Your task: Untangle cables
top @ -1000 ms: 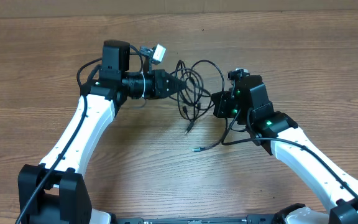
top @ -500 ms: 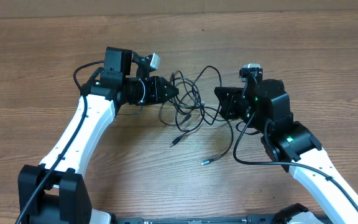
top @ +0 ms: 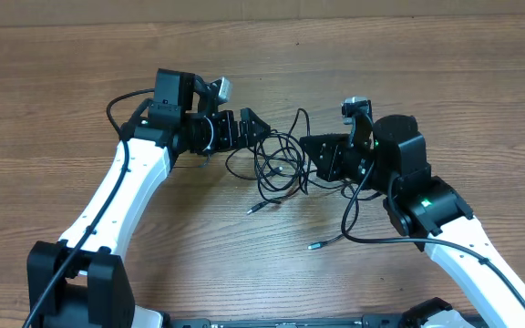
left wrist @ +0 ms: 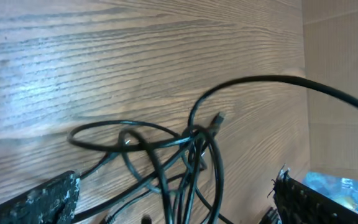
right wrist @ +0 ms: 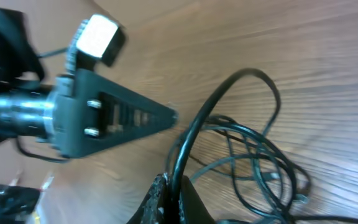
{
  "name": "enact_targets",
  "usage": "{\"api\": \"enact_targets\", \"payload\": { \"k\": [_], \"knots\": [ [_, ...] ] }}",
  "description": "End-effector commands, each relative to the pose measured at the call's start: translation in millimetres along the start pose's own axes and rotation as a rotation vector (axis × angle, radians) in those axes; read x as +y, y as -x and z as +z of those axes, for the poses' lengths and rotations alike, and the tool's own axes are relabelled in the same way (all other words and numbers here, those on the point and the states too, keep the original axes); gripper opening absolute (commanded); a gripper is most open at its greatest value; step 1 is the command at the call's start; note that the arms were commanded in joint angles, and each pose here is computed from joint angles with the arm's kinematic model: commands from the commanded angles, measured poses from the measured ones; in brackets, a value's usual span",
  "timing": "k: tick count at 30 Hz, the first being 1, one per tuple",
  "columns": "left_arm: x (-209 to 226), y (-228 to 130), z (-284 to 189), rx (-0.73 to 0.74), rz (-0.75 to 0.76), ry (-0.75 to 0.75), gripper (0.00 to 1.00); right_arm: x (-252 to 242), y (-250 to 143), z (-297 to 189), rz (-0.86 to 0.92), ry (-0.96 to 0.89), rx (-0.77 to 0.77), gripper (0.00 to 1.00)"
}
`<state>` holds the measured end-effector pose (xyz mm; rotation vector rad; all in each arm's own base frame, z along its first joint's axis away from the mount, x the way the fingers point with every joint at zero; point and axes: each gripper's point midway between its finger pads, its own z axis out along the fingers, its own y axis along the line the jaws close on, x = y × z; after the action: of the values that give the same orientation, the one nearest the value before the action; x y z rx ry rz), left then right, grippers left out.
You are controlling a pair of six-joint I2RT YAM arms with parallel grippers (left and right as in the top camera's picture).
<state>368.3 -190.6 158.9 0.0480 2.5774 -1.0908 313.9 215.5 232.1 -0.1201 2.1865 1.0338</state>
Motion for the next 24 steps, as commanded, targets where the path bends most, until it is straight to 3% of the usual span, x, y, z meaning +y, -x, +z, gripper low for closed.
{"api": "enact_targets", "payload": {
  "k": [1,6,10,16,24],
  "knots": [
    [-26,4,-1,-0.03,0.062,-0.02,1.0,37,32,-16,-0.021,0.097,-0.064,0.04],
    [-29,-3,18,-0.044,0.114,0.084,1.0,53,50,-24,-0.045,0.122,-0.103,0.04],
    [-11,-3,30,-0.085,0.075,0.24,0.94,62,60,-30,-0.059,0.135,-0.125,0.04],
    [35,-3,49,-0.113,0.025,0.46,0.93,63,93,-50,-0.051,0.068,-0.206,0.04],
    [91,-23,73,-0.008,-0.042,0.584,0.79,44,134,-100,0.021,-0.062,-0.276,0.04]
  ]
}}
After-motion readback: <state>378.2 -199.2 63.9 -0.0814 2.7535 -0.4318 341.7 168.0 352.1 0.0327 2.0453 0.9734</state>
